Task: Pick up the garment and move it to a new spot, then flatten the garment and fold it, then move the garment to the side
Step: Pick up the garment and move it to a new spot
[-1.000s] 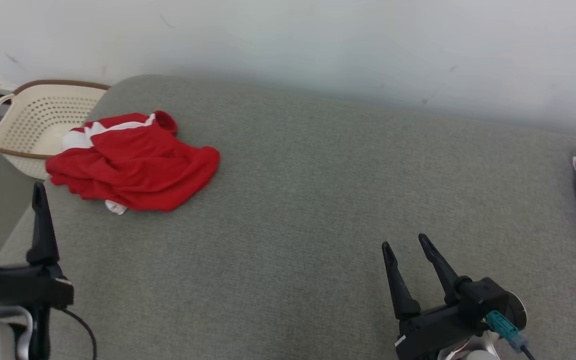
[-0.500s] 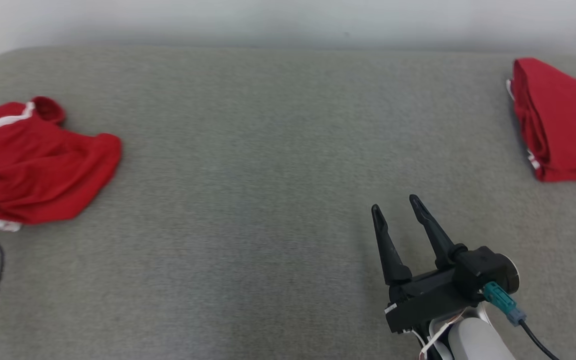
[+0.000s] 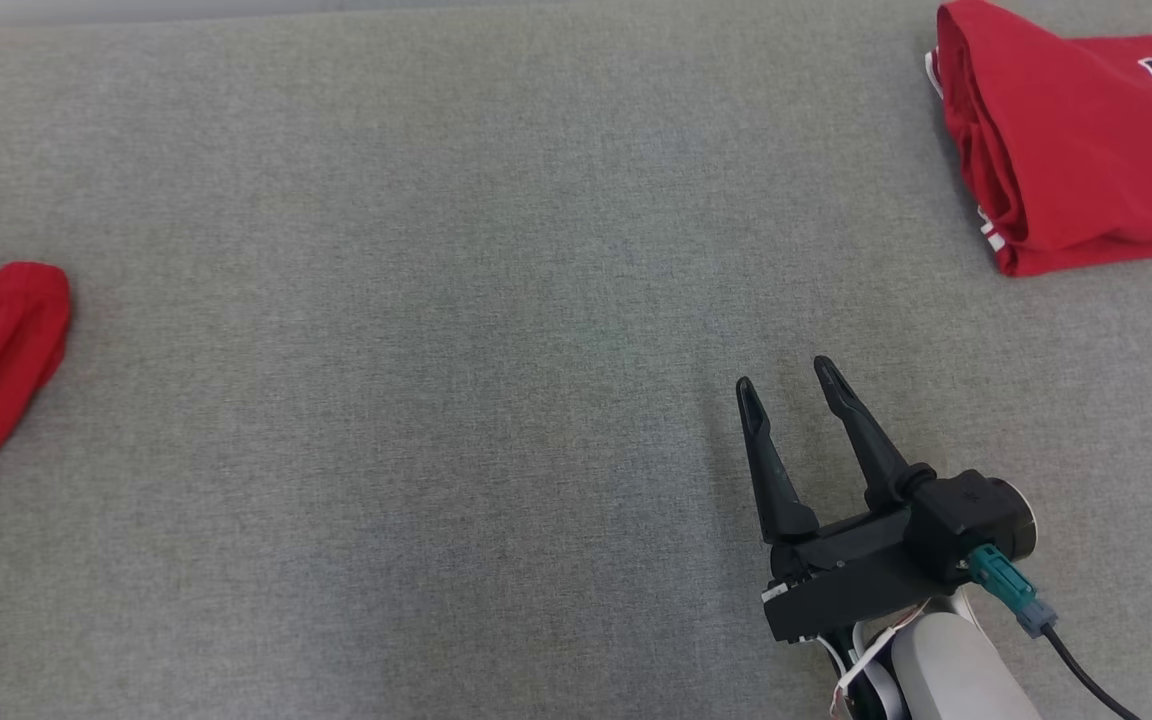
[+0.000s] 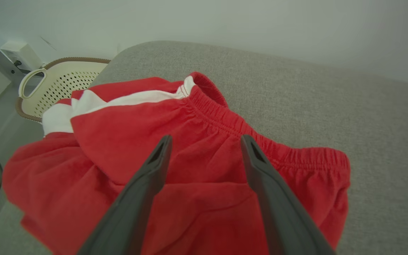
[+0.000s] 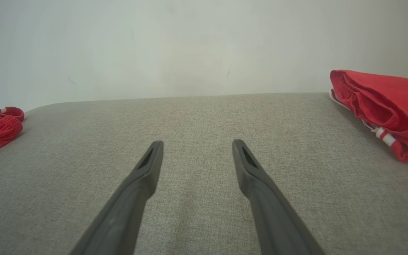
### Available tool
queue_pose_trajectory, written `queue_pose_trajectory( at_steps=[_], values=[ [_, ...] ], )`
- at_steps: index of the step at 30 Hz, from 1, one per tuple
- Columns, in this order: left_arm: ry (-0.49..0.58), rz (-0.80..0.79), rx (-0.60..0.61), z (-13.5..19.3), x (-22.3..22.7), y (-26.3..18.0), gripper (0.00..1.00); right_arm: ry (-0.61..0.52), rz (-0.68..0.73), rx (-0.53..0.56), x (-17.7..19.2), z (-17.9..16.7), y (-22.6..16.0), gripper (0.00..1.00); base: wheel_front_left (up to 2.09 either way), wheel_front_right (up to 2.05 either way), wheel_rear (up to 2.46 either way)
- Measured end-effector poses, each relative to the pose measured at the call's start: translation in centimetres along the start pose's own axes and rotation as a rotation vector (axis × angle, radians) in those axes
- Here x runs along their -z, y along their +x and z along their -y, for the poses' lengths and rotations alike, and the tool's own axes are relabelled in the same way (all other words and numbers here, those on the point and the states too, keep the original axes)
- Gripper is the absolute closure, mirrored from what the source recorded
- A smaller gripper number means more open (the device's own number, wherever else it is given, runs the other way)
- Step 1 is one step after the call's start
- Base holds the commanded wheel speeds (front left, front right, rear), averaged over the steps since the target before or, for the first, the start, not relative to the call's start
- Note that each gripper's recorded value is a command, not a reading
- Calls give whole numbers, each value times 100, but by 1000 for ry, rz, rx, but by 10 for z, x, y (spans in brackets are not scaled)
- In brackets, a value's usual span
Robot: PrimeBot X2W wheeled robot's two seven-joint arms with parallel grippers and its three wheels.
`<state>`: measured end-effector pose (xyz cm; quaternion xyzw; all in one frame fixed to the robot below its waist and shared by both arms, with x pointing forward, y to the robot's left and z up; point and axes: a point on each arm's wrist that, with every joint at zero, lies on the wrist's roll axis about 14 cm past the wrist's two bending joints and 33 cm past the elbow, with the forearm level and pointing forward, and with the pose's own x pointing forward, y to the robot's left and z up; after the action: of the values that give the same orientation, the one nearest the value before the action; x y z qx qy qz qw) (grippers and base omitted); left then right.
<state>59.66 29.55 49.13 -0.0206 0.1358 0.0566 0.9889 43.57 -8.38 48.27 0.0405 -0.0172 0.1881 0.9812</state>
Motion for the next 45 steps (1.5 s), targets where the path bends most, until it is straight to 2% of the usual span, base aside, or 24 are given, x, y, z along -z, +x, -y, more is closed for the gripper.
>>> queue_pose_trajectory(
  at_steps=[9,14,15,16,18,24,30,39,45],
  values=[
    [30,-330,3,-1,66,-1,0,-4,-13,8,4,3,-1,0,0,0,0],
    [51,-371,5,-2,69,-2,0,-5,-16,3,5,1,-1,0,0,0,0],
    [53,-370,7,-1,69,-2,74,-5,-16,1,5,1,-1,0,0,0,0],
    [59,-365,12,0,68,-2,100,-5,-16,1,5,1,-2,0,0,0,0],
    [77,-335,24,4,63,-1,100,-5,-15,1,4,1,-2,0,0,0,0],
    [95,-91,57,12,12,0,100,-9,2,-2,-3,-1,-3,0,0,0,0],
    [117,125,120,30,-32,-18,100,-8,33,-5,-16,-5,-6,0,0,0,0],
    [173,321,279,89,-71,-65,100,2,65,-21,-29,-17,-13,0,0,0,0],
    [132,410,404,146,-89,-103,100,2,83,-33,-36,-24,-15,0,0,0,0]
  ],
)
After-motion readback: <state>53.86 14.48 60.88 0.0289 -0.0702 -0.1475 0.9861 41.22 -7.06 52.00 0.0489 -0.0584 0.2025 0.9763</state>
